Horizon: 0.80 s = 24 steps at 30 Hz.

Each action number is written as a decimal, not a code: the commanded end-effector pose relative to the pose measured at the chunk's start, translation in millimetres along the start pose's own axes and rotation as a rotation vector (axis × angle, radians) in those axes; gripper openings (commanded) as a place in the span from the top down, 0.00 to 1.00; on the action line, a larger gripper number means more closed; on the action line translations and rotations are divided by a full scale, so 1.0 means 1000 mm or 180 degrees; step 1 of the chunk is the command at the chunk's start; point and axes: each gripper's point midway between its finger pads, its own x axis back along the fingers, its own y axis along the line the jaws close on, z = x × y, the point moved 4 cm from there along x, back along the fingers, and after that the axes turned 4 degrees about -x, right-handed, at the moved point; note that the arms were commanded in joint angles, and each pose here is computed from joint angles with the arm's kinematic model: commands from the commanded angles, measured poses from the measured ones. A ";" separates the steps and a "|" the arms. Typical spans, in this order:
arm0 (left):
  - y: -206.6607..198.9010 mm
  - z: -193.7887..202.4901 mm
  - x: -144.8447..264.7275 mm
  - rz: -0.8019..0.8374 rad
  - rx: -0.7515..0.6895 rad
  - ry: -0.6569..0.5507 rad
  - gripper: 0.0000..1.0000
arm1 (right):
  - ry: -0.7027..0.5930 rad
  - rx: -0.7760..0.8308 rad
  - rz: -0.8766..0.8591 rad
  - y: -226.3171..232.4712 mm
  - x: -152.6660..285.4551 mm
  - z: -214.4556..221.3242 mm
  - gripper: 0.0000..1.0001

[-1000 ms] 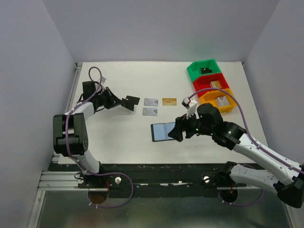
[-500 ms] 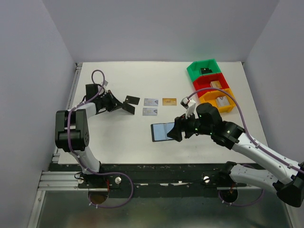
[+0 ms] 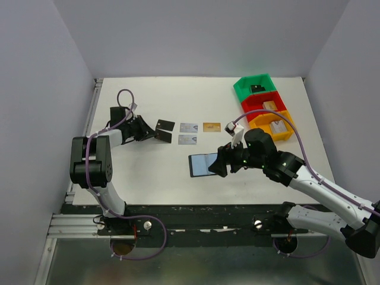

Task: Take the credit cards out of the card holder
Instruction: Place the credit card at the center of the board, then reset both arms

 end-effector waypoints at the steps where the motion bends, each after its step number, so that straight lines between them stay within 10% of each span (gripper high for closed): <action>1: 0.005 0.001 -0.001 -0.0147 -0.0069 0.0000 0.74 | -0.0006 0.0034 -0.0004 -0.001 0.001 0.002 0.20; 15: 0.020 -0.031 0.080 -0.1593 0.0213 -0.0851 0.42 | -0.0283 -0.0101 0.1029 -0.041 0.022 -0.005 0.18; 18: 0.004 -0.024 0.112 -0.1690 0.0158 -0.1222 0.01 | -0.0610 -0.0145 0.1424 -0.057 0.038 -0.010 0.16; 24: -0.016 0.027 0.140 -0.1932 0.0070 -0.1340 0.01 | -0.0903 -0.0215 0.2157 -0.085 0.063 -0.012 0.14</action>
